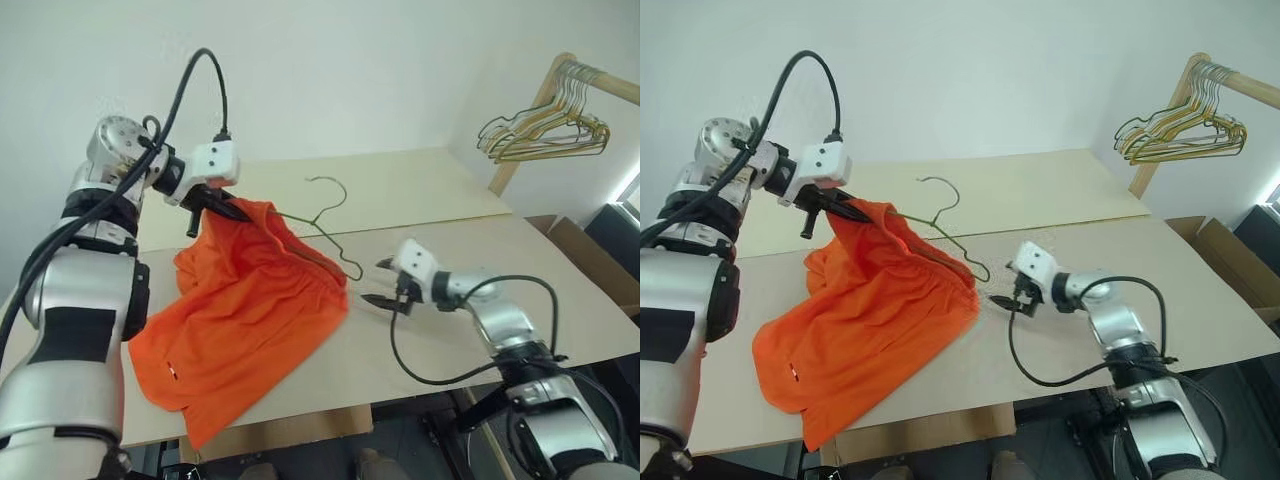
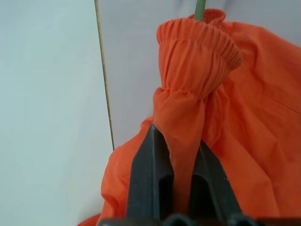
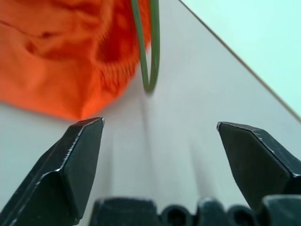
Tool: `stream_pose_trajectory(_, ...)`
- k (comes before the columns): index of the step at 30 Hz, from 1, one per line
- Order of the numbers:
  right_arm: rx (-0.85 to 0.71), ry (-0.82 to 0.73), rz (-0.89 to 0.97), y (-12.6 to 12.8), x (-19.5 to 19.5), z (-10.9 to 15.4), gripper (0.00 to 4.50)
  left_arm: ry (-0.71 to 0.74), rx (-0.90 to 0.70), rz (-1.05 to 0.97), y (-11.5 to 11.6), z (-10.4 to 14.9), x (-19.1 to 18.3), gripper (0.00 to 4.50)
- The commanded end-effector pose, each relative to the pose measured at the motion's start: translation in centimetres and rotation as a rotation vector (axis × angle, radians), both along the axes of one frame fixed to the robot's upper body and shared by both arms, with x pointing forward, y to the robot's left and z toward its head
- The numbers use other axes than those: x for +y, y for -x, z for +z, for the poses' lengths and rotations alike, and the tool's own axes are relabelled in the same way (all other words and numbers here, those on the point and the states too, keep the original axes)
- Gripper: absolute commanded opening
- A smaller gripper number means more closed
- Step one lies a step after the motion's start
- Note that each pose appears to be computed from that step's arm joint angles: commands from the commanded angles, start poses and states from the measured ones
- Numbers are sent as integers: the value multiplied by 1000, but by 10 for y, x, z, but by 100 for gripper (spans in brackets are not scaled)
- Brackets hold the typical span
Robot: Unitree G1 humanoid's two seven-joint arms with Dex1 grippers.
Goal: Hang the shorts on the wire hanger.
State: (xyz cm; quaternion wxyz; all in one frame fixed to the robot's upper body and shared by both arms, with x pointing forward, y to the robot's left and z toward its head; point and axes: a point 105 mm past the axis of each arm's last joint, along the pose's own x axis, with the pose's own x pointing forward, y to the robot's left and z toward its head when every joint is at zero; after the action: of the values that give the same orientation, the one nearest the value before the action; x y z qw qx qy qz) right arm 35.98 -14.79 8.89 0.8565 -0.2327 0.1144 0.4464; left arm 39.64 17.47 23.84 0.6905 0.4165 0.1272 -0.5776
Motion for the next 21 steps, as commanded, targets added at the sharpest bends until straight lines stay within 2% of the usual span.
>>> stream_pose_trajectory(1,24,-77,-42,7,-11,4,437,35,-80,-33,3,24,0,0)
stream_pose_trajectory(6,159,-186,-8,24,14,-25,437,35,-93,-35,3,27,2,0)
stream_pose_trajectory(13,237,-409,-12,7,59,-23,437,34,-105,-22,2,27,3,0)
stream_pose_trajectory(20,309,-494,-28,-5,73,-28,437,43,-112,-16,1,28,3,0)
stream_pose_trajectory(21,329,-493,-23,-5,74,-31,420,46,-113,-15,1,28,4,0)
